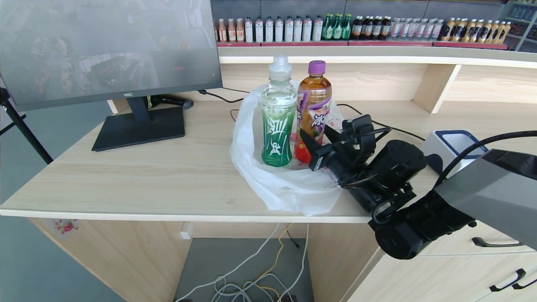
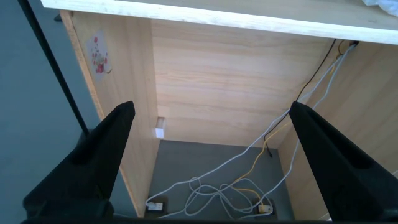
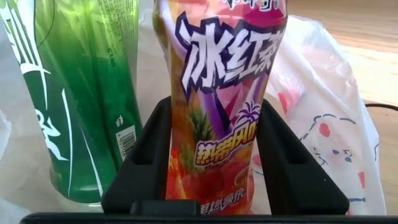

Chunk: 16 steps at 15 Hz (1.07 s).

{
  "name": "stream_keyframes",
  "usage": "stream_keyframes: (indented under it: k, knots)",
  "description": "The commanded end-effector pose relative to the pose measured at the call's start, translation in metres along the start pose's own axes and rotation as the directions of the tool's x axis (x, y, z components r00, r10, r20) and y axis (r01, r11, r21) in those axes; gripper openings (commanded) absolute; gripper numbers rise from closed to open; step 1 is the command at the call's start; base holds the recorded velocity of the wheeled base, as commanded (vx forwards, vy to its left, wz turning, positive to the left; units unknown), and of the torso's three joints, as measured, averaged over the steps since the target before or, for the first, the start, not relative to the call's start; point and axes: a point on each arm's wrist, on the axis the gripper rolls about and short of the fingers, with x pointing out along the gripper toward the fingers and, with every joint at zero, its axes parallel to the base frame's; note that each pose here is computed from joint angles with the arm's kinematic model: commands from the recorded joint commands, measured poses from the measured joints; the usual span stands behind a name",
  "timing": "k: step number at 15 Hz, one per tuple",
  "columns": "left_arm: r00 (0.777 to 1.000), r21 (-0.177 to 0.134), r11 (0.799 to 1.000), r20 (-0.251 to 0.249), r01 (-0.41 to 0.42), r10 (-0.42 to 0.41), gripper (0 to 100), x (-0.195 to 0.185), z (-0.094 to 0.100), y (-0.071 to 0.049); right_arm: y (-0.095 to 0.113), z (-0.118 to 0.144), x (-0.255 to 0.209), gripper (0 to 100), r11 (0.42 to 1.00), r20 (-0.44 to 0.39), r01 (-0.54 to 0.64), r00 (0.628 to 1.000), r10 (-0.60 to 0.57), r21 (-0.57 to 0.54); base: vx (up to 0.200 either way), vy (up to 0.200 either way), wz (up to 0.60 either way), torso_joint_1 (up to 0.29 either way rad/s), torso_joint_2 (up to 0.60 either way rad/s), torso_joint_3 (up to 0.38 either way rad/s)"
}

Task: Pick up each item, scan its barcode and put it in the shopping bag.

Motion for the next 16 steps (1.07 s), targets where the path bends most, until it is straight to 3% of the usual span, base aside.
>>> stream_keyframes:
  k: [1,7,8,12,16]
  knots:
    - [1.000,0.000,1.000,0.001,0.000,0.000,100,0.000,0.000,0.000,-0.001,0.005,-0.002,0,1.000,0.008,0.001,1.000,-0.001,0.000,0.000,0.000,0.00,0.000,0.00,0.000]
    - [1.000,0.000,1.000,0.001,0.000,0.000,100,0.000,0.000,0.000,-0.001,0.004,-0.006,0,1.000,-0.008,-0.007,1.000,0.007,0.000,0.000,0.000,0.00,0.000,0.00,0.000]
    - [1.000,0.000,1.000,0.000,0.000,0.000,100,0.000,0.000,0.000,-0.001,0.005,-0.006,100,1.000,-0.006,-0.005,1.000,0.005,0.000,0.000,0.000,0.00,0.000,0.00,0.000]
    - [1.000,0.000,1.000,0.000,0.000,0.000,100,0.000,0.000,0.000,-0.003,0.004,-0.012,100,1.000,-0.026,0.000,1.000,0.000,0.001,0.000,0.000,0.00,0.000,0.00,0.000]
    - [1.000,0.000,1.000,0.001,0.000,0.000,100,0.000,0.000,0.000,-0.007,0.036,-0.025,100,1.000,0.017,0.006,1.000,-0.006,0.003,0.000,0.000,0.00,0.000,0.00,0.000]
